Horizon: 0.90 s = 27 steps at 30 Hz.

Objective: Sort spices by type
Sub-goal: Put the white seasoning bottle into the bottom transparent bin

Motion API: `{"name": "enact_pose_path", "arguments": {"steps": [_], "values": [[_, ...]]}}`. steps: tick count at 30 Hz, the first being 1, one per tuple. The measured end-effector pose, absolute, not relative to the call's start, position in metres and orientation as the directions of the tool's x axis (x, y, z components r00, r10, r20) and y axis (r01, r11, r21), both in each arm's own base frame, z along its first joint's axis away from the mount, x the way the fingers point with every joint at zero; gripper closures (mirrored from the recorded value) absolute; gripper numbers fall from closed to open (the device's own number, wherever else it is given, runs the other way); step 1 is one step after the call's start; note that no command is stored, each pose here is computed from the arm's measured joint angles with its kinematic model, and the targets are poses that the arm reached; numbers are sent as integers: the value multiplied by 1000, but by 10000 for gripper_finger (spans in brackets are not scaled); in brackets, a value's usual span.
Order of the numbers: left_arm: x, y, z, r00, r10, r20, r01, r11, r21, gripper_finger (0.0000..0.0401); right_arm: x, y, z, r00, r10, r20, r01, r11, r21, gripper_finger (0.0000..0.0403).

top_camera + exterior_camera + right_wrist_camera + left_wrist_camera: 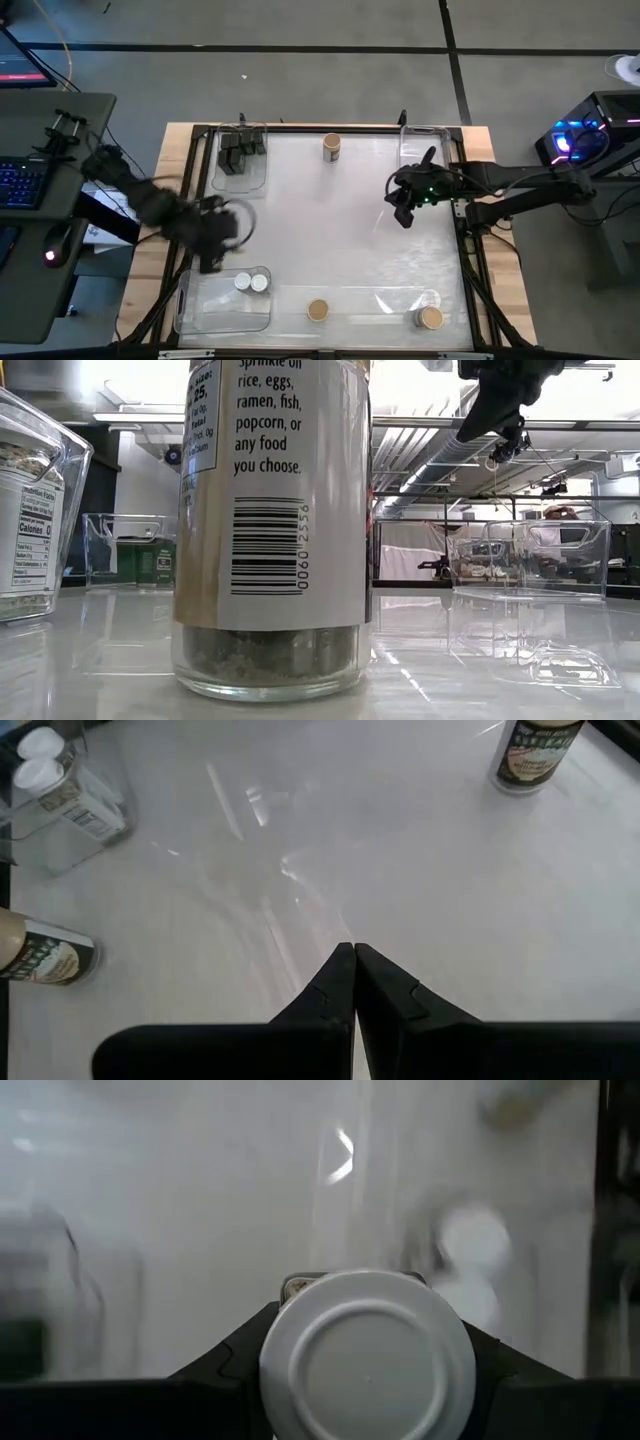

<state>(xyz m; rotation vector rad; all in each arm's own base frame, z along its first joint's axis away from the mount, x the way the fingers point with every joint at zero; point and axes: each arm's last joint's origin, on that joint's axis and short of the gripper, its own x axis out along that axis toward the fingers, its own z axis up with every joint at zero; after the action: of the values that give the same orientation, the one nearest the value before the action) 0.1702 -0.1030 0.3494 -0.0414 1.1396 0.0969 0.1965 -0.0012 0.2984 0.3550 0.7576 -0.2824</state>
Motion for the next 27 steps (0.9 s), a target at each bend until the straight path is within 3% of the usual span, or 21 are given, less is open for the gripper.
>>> {"name": "enact_pose_path", "arguments": {"steps": [6,11,17,27], "values": [[137,-151,315,316,-28,-948,-40,998,-43,234,203,-1,297,702,-103,-704,364,902,231,403],[134,-179,279,331,-101,-938,-24,993,-115,234,204,-1,298,712,-102,-694,376,891,255,403],[138,-185,242,309,13,-951,-51,999,-3,234,204,-1,298,712,-102,-695,388,881,270,403],[144,-193,219,369,-17,-929,-53,998,-39,234,204,0,297,712,-88,-697,379,883,276,403]]}}
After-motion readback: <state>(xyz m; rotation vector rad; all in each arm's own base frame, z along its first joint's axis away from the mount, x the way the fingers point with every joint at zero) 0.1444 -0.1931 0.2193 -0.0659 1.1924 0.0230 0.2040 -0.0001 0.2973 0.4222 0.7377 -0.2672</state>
